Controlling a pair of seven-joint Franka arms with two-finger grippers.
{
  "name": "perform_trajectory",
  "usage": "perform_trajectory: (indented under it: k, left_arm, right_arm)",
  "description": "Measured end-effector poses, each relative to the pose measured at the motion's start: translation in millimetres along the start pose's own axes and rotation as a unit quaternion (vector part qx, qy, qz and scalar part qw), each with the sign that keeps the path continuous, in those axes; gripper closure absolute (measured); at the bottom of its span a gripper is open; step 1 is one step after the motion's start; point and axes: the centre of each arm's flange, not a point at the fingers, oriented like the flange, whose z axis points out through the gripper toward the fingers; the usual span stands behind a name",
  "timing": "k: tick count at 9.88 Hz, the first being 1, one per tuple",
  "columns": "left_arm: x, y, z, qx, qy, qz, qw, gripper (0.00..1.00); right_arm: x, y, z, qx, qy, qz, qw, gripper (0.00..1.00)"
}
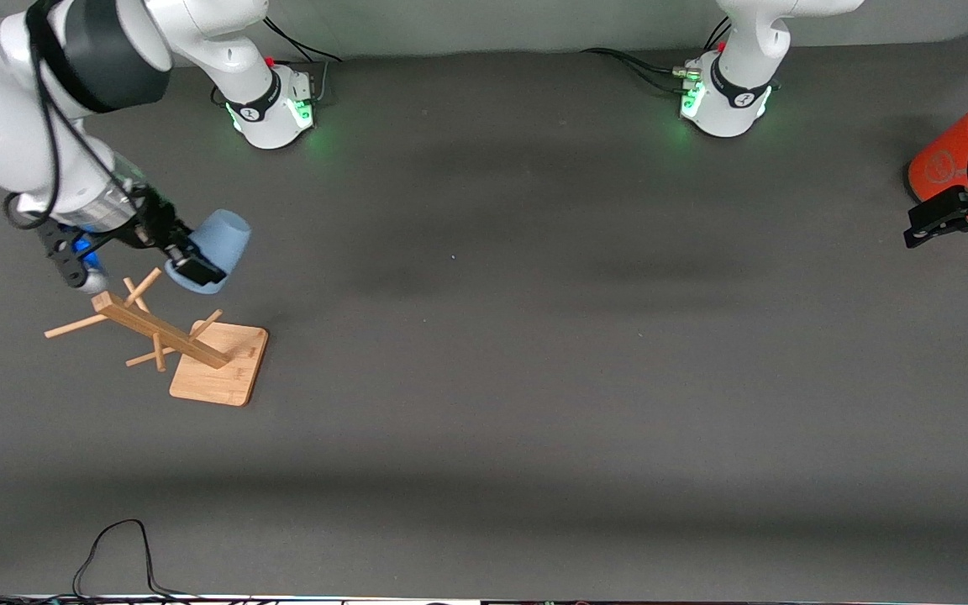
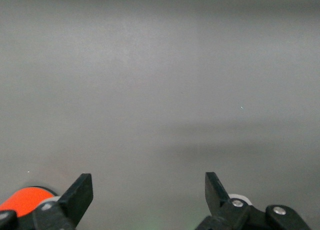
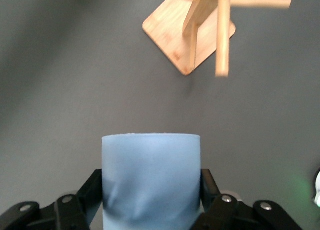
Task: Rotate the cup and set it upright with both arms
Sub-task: 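Pull the blue cup off the peg with the right gripper, then carry the cup to mid-table and lower it with the right gripper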
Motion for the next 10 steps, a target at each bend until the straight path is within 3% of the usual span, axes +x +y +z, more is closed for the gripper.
perform_trajectory:
  k: [4, 7, 10]
  left_arm:
    - [0.2, -0.3, 0.6, 0.000, -0.001, 0.000, 1.000, 0.00]
    - [1.9, -1.1, 3.8, 0.000, -0.004, -0.001, 1.000, 0.00]
    - [2.5, -1.3, 4.8, 0.000, -0.005, -0.001, 1.000, 0.00]
  right_arm:
    - [-120.6, -49.0, 14.9, 0.008, 0.001, 0.065, 0.998, 0.19]
    - [-218.9, -102.7, 67.8, 0.016, 0.008, 0.134, 0.991, 0.19]
    - [-292.5, -146.4, 141.3, 0.003, 0.054, 0.221, 0.974, 0.19]
